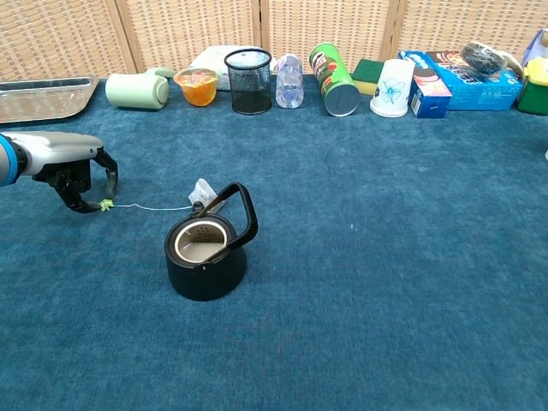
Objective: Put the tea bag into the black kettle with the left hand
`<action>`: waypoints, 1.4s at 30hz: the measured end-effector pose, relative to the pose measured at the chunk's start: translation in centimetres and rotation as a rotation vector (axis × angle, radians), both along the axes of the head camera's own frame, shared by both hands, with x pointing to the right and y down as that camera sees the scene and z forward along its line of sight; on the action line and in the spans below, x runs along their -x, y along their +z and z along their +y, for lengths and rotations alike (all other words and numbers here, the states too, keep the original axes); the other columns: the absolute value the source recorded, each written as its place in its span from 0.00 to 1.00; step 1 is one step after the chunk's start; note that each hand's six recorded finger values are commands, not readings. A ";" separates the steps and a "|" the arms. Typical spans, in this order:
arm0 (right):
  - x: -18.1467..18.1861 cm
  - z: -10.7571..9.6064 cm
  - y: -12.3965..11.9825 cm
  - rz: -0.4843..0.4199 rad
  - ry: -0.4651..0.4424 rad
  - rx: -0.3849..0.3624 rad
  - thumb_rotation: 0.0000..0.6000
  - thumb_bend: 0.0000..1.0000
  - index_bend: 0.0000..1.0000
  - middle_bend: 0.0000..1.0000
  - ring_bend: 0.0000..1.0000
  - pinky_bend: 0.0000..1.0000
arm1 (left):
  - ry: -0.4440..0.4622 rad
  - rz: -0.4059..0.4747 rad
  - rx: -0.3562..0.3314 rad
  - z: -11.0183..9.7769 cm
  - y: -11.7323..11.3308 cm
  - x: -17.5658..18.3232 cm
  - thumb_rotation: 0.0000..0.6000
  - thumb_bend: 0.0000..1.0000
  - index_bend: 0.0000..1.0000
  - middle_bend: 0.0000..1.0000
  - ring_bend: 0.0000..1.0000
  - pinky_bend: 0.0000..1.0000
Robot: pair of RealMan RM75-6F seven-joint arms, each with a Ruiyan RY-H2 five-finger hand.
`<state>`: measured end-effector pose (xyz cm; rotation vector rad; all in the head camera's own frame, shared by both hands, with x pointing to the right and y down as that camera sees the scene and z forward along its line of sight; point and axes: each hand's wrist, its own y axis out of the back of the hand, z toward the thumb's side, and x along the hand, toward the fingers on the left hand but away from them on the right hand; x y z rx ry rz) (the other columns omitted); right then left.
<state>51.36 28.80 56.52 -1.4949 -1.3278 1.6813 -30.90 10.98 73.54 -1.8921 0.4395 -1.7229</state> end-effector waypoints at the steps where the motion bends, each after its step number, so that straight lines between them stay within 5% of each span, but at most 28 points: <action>1: 0.0 0.0 0.0 0.000 0.000 0.000 1.00 0.19 0.25 0.29 0.19 0.13 | 0.000 -0.001 0.000 0.0 0.0 0.0 1.00 0.40 0.43 0.96 0.97 0.88; 42: -1.0 0.5 0.2 -0.016 0.019 0.001 1.00 0.19 0.25 0.29 0.19 0.13 | 0.006 -0.015 -0.055 1.3 0.3 -0.7 1.00 0.40 0.44 0.96 0.97 0.88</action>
